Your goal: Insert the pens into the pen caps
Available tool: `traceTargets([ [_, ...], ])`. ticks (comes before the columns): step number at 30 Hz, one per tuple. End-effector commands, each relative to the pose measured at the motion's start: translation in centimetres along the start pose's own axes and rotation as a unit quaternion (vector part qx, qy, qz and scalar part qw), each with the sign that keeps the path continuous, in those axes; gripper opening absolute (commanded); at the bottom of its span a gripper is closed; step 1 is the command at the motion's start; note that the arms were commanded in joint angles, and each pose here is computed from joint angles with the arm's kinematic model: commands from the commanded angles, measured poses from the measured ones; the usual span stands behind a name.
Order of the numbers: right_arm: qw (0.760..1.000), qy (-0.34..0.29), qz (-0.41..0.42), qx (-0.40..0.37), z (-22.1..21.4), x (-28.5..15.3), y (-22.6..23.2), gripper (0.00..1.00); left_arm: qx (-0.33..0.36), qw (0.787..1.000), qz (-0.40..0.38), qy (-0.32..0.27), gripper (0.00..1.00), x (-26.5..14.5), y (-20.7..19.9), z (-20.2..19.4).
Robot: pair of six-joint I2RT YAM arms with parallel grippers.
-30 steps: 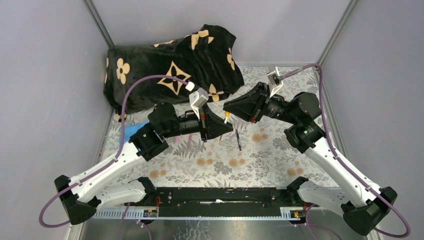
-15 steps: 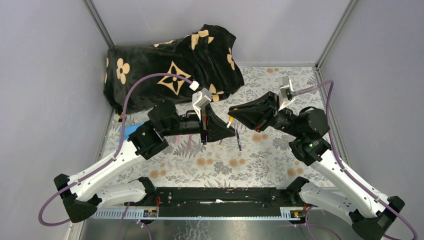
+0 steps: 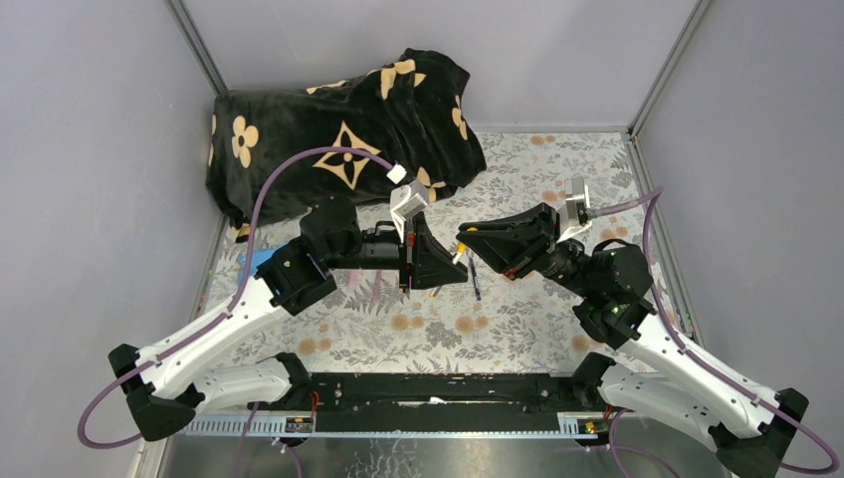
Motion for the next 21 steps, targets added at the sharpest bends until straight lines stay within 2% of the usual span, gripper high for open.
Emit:
traceTargets([
  [1,0.95,0.285,-0.037,0.125,-13.1,-5.0,-2.3,0.0,0.167,0.946,-0.032,-0.278,0.0,-3.0,-5.1,13.9],
  [21,0.907,0.398,-0.055,0.124,-19.5,-8.8,-2.3,0.0,0.173,0.942,-0.017,-0.288,0.0,-3.5,-5.2,14.3],
])
Point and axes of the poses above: each gripper's point midway between its finger pads, its own x axis out along the fingers, its own y axis along the line the jaws close on, z = x × y, the point moved 7 cm from there along -x, back along the fingers, and after that the axes turned 8 degrees about x, right-handed, at the moved point
